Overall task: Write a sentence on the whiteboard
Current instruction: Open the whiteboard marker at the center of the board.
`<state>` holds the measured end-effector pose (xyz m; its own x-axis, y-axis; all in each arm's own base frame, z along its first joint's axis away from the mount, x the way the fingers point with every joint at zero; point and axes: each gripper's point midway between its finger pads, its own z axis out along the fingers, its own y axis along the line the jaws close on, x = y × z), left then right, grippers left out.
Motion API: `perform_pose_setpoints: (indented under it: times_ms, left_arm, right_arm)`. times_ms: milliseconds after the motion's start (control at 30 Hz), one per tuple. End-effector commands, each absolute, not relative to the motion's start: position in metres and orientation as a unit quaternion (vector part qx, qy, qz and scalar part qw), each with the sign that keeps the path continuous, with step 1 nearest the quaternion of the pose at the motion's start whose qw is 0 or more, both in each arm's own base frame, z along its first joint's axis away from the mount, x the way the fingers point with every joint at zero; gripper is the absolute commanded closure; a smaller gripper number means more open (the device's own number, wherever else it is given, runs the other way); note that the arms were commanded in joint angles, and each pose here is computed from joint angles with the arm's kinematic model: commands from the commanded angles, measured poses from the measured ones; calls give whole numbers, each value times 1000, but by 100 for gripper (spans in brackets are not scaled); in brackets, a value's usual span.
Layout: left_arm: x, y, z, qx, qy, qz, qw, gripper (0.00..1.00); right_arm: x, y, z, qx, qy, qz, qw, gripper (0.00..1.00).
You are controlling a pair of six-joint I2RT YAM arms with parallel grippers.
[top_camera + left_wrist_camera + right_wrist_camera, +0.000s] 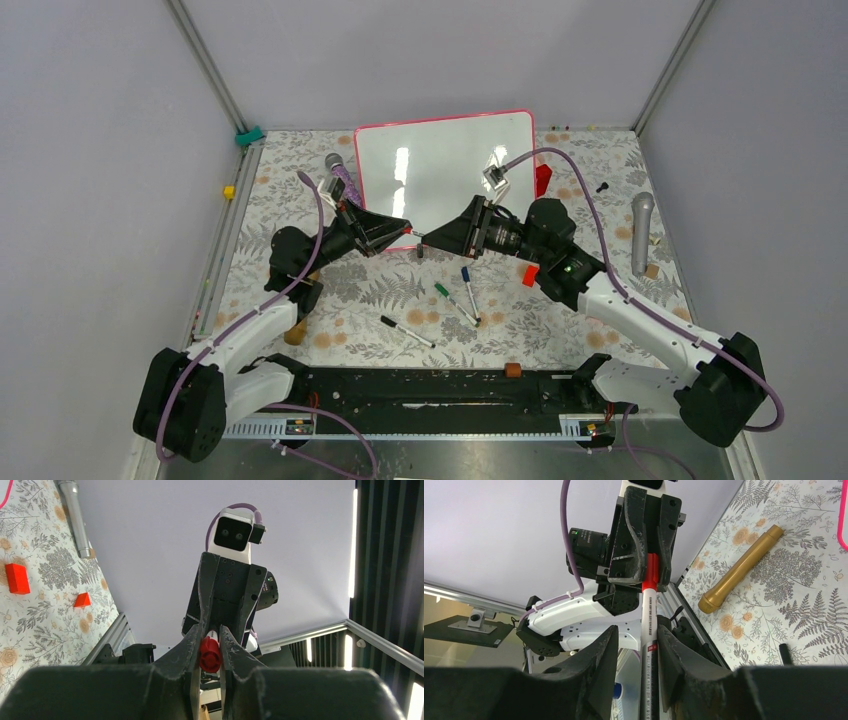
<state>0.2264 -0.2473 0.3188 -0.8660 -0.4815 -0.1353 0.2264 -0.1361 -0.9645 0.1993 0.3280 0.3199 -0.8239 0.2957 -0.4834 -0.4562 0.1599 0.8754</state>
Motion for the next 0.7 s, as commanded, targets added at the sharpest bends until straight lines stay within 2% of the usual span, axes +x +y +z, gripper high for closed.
perform_pose_setpoints:
  times_ms: [0, 67, 133, 333, 667]
  left_arm:
    - [225, -249, 329, -82, 607, -750, 251, 100]
    - [226, -251, 327, -82, 608, -749, 249, 100]
    - [225, -253, 326, -79, 610, -749, 247, 100]
    - [225, -254, 324, -75, 613, -748, 245, 100]
    - [240, -231, 315, -100, 611, -741, 258, 100]
  right_arm:
    - [198, 330, 348, -76, 670, 671, 309, 60]
    - [199, 331, 347, -73, 671, 670, 310, 63]
    - [201, 330, 347, -69, 672, 667, 313, 69]
    - [203, 327, 340, -65, 682, 655, 319, 100]
    - [198, 309, 328, -67, 687, 644, 329, 100]
